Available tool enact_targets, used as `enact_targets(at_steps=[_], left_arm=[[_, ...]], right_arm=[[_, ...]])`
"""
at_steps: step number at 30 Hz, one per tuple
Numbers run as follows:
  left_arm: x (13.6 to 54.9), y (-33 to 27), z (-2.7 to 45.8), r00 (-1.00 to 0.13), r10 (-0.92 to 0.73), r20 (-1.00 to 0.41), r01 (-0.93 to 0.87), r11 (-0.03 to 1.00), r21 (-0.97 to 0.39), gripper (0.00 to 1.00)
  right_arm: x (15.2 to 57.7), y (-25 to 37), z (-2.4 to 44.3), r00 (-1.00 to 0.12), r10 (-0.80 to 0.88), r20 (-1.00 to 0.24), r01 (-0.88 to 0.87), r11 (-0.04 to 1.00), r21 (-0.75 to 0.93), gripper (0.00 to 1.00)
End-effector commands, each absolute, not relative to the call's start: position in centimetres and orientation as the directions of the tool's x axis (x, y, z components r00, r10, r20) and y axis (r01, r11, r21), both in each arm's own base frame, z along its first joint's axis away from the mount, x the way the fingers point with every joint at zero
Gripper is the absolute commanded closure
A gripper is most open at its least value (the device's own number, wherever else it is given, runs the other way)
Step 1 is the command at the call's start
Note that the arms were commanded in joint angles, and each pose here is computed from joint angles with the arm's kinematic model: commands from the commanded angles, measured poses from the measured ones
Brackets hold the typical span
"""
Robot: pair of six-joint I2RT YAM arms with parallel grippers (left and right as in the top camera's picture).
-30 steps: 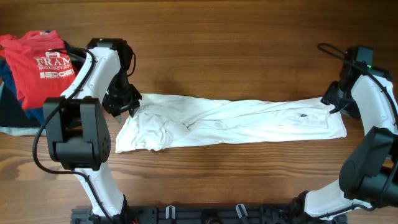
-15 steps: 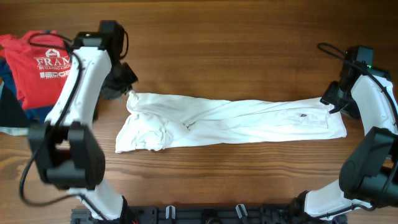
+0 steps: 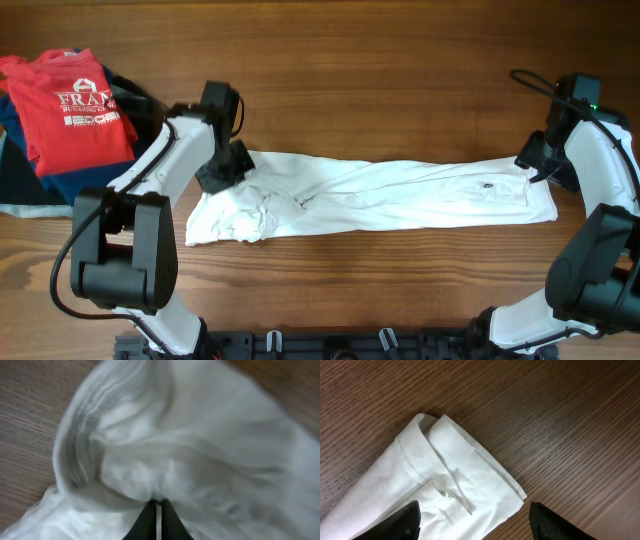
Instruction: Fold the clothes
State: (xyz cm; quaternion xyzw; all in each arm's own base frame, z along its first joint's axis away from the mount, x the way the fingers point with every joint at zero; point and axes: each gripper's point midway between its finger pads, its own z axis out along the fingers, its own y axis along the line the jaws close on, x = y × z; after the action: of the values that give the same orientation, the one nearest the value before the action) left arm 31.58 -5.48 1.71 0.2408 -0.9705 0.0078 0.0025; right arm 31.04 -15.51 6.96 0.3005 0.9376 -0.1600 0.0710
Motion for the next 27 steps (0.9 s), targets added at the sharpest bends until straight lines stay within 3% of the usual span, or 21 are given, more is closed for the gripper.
enact_targets(at_steps=[1, 4, 8, 14, 21, 27], left_arm=[[30.1, -2.4, -0.7, -0.859, -0.513, -0.008, -0.512, 0.857, 0.064, 0.94], [30.9, -0.1, -0.8, -0.823, -0.567, -0.039, -0.568, 0.821, 0.060, 0.93], [31.5, 1.0, -0.7, -0.810, -0.585, -0.038, -0.586, 0.810, 0.014, 0.91], [33.5, 0.9, 1.3, -0.841, -0.537, -0.069, -0.536, 0.844, -0.038, 0.83], [32.4, 0.5, 3.6, -0.843, -0.537, -0.012, -0.537, 0.843, -0.029, 0.56], [32.0, -0.7, 6.0, -0.844, -0.536, -0.011, -0.532, 0.840, -0.110, 0.55]], right_arm=[[30.8, -15.4, 7.3, -0.807, 0.541, -0.235, 0.588, 0.770, -0.247, 0.30], [30.4, -15.3, 7.3, -0.811, 0.543, -0.220, 0.585, 0.771, -0.253, 0.29], [29.9, -15.5, 7.2, -0.805, 0.557, -0.205, 0.593, 0.766, -0.249, 0.20], [30.1, -14.7, 6.4, -0.834, 0.535, -0.131, 0.541, 0.841, -0.006, 0.17], [29.8, -12.8, 3.8, -0.881, 0.460, -0.110, 0.447, 0.886, 0.123, 0.17], [29.0, -11.1, 0.7, -0.907, 0.402, -0.122, 0.379, 0.908, 0.177, 0.16]])
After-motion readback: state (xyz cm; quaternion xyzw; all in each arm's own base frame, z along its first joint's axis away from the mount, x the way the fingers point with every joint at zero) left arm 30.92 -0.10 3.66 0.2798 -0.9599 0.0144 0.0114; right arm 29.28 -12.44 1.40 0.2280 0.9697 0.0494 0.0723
